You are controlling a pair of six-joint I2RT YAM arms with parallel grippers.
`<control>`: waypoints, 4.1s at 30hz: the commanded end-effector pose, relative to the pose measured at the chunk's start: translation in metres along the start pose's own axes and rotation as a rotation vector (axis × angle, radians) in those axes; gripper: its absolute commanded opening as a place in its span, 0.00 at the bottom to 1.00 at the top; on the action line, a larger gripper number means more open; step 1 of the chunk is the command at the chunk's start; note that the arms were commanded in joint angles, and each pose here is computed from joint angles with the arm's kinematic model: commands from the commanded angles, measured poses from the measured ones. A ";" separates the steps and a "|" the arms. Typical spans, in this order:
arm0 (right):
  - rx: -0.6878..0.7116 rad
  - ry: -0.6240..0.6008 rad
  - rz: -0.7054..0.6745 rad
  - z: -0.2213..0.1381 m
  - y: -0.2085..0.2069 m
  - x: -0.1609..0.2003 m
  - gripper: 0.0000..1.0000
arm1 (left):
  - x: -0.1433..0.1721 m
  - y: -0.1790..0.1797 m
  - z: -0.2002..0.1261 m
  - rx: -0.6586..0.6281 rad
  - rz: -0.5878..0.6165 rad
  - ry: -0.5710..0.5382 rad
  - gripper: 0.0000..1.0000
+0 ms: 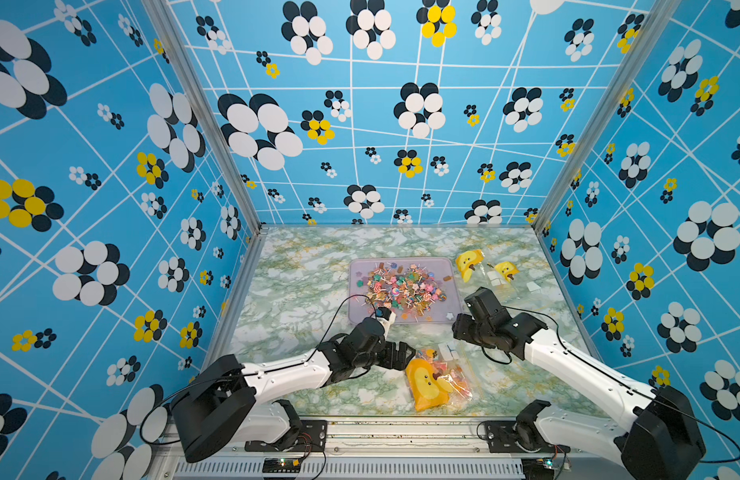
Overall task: Pour candies out of the ziploc bag
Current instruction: Move the ziploc bag to the center of the board, then open the ziploc bag at the center of the board.
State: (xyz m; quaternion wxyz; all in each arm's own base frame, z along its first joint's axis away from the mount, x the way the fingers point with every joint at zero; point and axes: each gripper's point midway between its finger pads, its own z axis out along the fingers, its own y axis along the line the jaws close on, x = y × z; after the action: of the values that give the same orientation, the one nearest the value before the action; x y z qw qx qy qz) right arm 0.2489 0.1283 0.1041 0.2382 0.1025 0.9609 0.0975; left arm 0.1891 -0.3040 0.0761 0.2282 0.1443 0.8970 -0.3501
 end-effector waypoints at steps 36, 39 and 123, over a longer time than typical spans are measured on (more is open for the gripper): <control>-0.014 0.134 0.042 0.038 -0.025 0.048 0.63 | -0.035 0.050 0.001 -0.163 -0.071 0.086 0.15; -0.039 0.148 0.046 0.041 -0.021 0.051 0.61 | -0.040 0.048 -0.002 -0.164 -0.058 0.089 0.21; -0.313 0.177 -0.027 0.036 0.030 0.082 0.25 | -0.033 -0.046 0.033 -0.018 0.109 0.127 0.40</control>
State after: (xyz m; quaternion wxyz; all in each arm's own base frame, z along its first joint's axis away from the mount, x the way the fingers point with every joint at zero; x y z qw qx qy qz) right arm 0.2079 0.1952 0.0507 0.1669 0.0451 0.9441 0.2806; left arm 0.2102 -0.3459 0.0942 0.1978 0.2098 0.9140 -0.2854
